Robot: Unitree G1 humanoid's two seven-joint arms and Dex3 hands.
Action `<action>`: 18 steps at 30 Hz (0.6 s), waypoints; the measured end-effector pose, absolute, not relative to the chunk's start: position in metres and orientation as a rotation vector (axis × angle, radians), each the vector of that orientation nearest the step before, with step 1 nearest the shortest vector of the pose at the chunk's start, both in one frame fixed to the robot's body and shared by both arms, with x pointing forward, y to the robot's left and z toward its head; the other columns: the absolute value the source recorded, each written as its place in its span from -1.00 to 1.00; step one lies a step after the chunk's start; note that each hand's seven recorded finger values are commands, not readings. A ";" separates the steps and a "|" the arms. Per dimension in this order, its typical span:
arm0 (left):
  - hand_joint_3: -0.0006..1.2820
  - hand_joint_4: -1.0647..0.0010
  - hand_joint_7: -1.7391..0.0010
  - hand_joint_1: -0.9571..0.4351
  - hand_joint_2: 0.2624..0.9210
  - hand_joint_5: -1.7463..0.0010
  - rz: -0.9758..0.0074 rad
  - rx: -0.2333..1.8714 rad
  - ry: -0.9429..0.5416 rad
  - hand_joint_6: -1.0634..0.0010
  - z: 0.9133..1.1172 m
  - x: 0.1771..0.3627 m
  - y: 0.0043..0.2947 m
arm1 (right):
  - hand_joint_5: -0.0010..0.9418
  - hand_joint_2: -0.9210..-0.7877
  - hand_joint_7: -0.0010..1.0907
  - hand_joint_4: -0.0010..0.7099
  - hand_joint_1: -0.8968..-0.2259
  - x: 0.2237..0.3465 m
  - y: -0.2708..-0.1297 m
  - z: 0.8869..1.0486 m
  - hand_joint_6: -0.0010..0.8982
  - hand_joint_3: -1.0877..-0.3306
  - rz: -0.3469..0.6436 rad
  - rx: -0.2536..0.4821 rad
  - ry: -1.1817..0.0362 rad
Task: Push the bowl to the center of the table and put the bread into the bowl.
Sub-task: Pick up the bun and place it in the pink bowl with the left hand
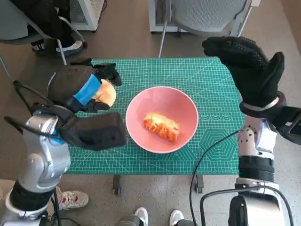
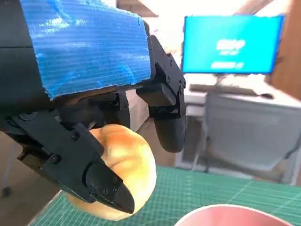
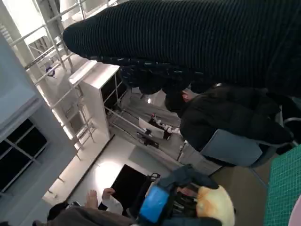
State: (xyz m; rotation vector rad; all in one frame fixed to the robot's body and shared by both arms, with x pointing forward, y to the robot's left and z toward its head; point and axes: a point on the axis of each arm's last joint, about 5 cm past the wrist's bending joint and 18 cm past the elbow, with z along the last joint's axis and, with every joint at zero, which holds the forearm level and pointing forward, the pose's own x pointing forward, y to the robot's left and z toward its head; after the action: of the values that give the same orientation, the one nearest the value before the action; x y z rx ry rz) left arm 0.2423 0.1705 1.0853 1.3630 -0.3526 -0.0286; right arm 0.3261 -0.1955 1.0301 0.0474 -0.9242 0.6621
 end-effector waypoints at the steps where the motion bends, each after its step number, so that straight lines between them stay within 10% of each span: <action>1: -0.96 -0.52 -0.08 0.38 0.91 -0.30 -0.033 1.365 -0.371 -0.40 1.086 0.241 0.170 | -0.99 -1.00 -0.99 -0.01 -0.37 0.326 -0.196 1.030 -0.10 -0.17 0.662 0.048 -0.924; 18: -0.97 -0.52 -0.16 0.38 0.92 -0.24 -0.083 1.344 -0.509 -0.37 1.082 0.247 0.157 | -1.00 -1.00 -0.99 -0.02 -0.37 0.326 -0.196 1.031 -0.10 -0.18 0.659 0.048 -0.930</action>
State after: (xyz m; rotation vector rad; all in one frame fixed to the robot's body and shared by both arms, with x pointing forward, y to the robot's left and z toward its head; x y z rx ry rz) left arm 0.2469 0.1568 1.0817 1.3436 -0.5089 -0.0832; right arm 0.3258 -0.1957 1.0305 0.0475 -0.9300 0.6594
